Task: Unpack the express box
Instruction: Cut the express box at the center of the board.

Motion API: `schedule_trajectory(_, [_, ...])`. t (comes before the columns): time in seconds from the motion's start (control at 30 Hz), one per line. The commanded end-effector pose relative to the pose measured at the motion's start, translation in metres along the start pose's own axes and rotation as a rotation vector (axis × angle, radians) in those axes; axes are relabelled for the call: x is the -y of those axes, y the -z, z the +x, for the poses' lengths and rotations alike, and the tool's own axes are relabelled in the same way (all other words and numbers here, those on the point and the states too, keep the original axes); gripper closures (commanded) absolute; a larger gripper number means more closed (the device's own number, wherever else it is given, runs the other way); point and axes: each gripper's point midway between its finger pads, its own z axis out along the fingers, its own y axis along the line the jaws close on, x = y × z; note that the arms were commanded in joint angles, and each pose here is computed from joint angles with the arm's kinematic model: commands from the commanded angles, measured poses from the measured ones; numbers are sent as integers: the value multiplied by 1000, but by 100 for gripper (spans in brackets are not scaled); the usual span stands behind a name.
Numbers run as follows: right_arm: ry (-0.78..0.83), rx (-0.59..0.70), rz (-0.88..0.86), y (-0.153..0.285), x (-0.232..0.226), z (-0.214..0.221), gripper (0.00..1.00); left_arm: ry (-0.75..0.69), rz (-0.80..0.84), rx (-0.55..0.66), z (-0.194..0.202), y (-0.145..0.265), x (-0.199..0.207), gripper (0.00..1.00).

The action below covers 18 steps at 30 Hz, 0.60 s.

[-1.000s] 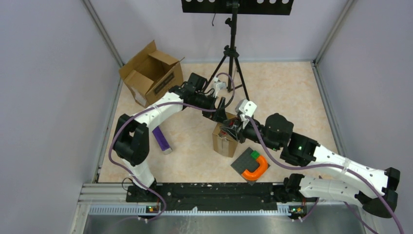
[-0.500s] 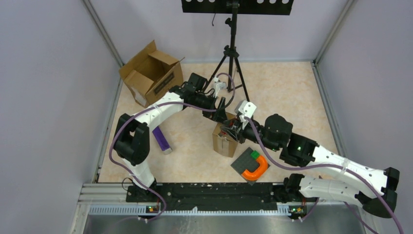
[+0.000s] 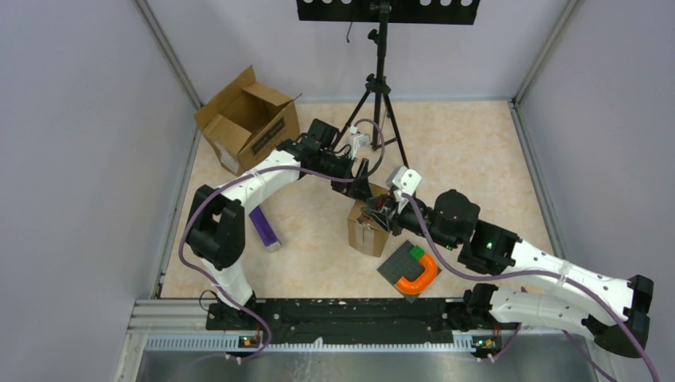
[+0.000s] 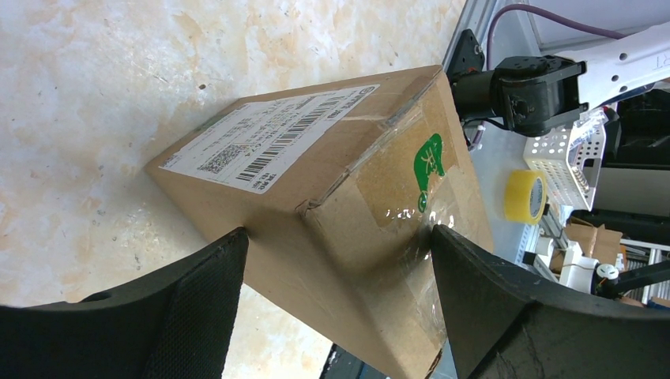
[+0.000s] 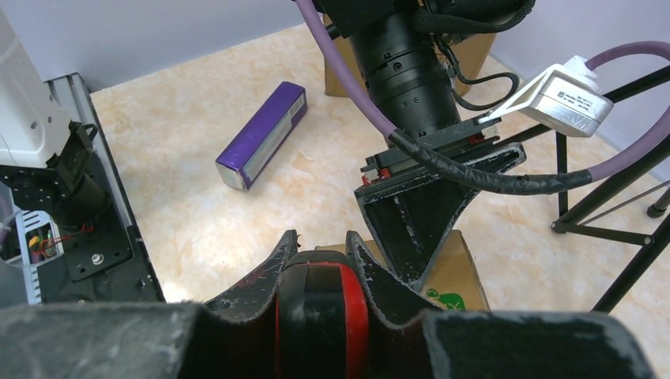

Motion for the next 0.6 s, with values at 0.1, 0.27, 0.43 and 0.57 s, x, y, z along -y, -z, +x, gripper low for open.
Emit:
schedule_trajectory(0.1, [-29, -58, -37, 3, -8, 24, 100, -28, -61, -14, 0, -7, -18, 13])
schedule_trajectory(0.27, [-78, -74, -73, -1, -18, 34, 100, -28, -59, -13, -4, -10, -17, 13])
schedule_trajectory(0.43, [-147, -55, -64, -6, -21, 35, 100, -28, -68, -12, -8, -10, -18, 13])
schedule_trajectory(0.57, [-208, -26, -117, -17, -33, 26, 100, -25, -82, -9, -14, -10, -17, 12])
